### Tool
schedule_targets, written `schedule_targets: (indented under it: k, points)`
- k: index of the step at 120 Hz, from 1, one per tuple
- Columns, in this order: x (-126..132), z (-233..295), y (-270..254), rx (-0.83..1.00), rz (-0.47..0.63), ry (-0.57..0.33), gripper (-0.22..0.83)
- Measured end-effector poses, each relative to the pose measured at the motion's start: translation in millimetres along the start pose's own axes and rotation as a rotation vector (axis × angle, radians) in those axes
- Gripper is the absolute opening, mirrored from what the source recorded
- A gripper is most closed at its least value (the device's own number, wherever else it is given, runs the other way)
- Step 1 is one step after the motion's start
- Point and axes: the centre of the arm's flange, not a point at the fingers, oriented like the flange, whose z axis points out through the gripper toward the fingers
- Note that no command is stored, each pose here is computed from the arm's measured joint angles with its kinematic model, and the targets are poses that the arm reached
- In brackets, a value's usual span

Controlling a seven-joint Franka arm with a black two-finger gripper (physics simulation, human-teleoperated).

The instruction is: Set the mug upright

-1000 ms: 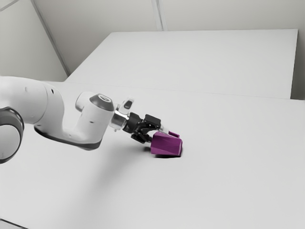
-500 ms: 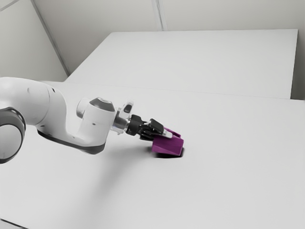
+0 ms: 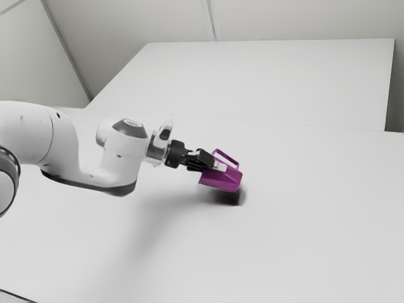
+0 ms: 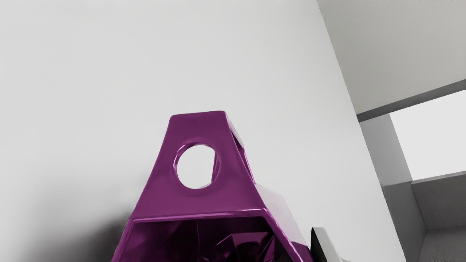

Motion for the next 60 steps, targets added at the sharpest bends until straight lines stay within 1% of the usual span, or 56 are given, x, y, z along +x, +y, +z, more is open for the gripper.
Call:
schedule_targets:
  k: [20, 31, 40, 60]
  points:
    - [14.7, -15.3, 36.3, -0.008, 0.089, 0.022, -0.13]
    - [23.9, -27.9, 56.0, 0.020, 0.163, -0.005, -0.14]
    - [31.1, -38.5, 67.7, 0.076, 0.232, -0.064, -0.13]
    - [46.2, -58.4, 84.9, 0.250, 0.356, -0.234, -0.13]
